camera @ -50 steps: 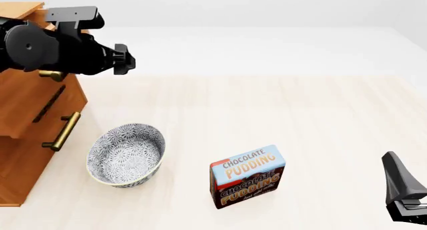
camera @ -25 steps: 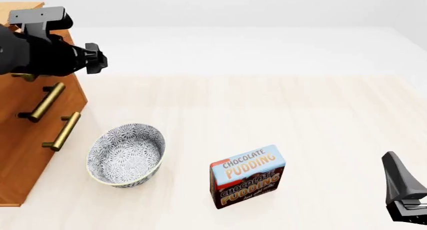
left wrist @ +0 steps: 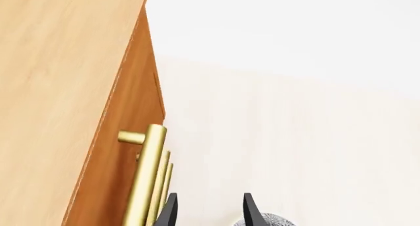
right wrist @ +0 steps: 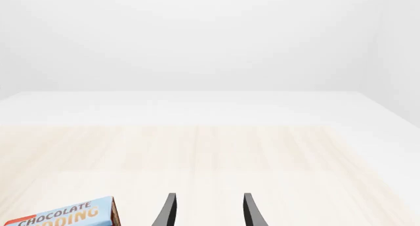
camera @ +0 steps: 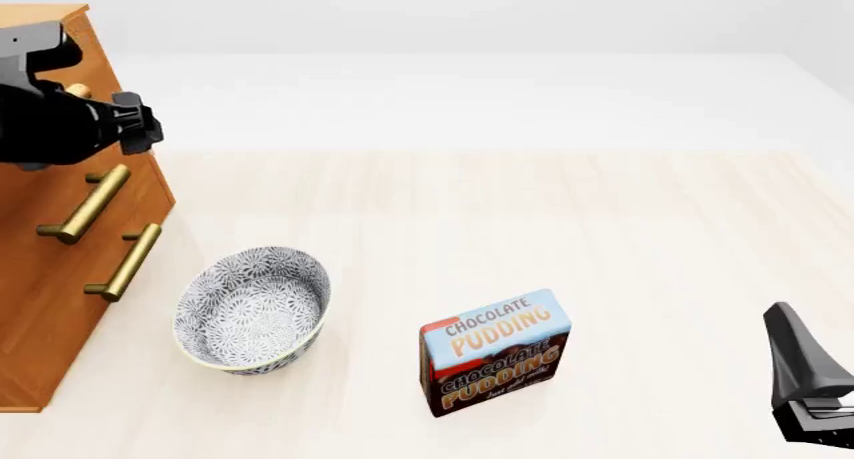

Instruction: Put the butter at the back in the top drawer of the cabinet and close it.

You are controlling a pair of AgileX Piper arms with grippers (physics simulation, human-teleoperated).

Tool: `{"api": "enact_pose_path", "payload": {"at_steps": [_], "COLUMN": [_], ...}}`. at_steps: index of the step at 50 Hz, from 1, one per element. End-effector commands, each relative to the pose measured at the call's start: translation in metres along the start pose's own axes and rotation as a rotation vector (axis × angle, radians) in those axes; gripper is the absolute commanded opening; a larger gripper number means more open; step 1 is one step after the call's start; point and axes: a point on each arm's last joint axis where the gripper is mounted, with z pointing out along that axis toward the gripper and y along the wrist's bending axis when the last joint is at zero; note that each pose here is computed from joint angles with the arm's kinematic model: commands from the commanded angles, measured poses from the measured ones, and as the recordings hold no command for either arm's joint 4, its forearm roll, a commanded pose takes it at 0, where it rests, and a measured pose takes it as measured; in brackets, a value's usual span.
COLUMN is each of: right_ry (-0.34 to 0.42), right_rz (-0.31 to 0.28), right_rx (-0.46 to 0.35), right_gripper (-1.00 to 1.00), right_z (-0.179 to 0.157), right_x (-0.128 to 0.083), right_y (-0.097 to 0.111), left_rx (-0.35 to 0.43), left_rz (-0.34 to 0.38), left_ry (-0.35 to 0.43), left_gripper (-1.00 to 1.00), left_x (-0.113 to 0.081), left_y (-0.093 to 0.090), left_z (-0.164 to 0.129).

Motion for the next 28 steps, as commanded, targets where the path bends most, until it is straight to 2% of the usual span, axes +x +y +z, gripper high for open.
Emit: {"api": "enact_pose_path", "payload": {"at_steps": [1, 21, 28], "right_ry": [0.000, 0.000, 0.000], "right_rz": [0.000, 0.000, 0.000], "right_rx": [0.000, 0.000, 0.000], "right_gripper": [1.00, 1.00, 1.00], "right_z": [0.000, 0.000, 0.000], "right_x": [0.000, 0.000, 0.000], "right_y": [0.000, 0.000, 0.000], "left_rx": [-0.055, -0.079, -0.032], "left_rz": [-0.078, -0.094, -0.068], "left_ry": [0.011, -0.005, -0.050], "left_gripper": [1.00, 1.00, 1.00], "left_x": [0.007, 0.008, 0.002], "left_y": [0.022, 0.030, 0.015], "left_z": [0.002, -0.007, -0.031]}}
